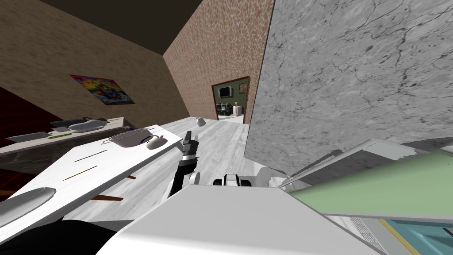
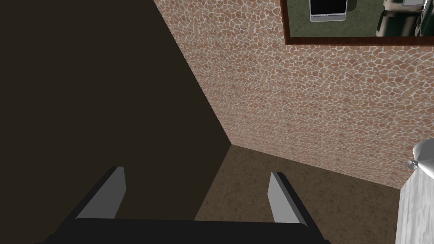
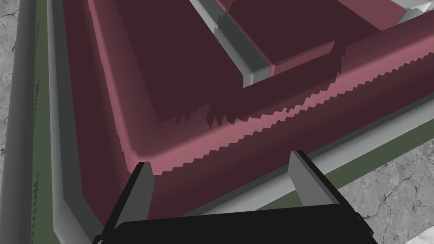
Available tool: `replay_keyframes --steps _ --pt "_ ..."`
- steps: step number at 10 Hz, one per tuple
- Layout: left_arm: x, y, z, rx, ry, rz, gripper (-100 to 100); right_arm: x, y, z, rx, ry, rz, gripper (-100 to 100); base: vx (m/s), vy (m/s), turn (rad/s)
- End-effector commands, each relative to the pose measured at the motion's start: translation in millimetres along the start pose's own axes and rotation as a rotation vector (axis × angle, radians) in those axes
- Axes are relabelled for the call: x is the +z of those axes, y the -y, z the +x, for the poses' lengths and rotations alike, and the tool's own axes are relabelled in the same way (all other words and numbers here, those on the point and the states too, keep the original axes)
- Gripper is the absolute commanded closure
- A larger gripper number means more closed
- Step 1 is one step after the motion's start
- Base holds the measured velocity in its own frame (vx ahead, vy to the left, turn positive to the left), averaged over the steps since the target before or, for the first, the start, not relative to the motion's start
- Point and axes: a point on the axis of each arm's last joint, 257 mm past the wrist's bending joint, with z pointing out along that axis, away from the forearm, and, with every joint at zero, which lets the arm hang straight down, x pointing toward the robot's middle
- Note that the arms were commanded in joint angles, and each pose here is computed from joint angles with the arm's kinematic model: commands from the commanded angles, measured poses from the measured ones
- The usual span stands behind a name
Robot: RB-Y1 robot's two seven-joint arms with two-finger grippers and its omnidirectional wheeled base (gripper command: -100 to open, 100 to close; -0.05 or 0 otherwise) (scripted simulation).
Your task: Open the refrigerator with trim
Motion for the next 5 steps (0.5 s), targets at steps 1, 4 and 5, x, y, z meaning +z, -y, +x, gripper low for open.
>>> replay_keyframes --steps 1,4,5 --pt "0.0 0.0 0.0 0.000 0.000 0.000 0 25.9 -34.7 -11.2 0.061 0.031 -0.057 -100 -0.020 0.024 -0.014" --pt "-0.1 -0.1 -0.1 0.001 0.000 0.000 0 29.1 -39.3 29.4 0.050 -0.048 -0.062 -100 0.006 -0.013 0.003" --pt "-0.1 -0.1 -0.1 0.000 0.000 0.000 0 41.6 -60.7 5.6 0.083 0.011 -0.103 -100 -0.120 0.070 0.162"
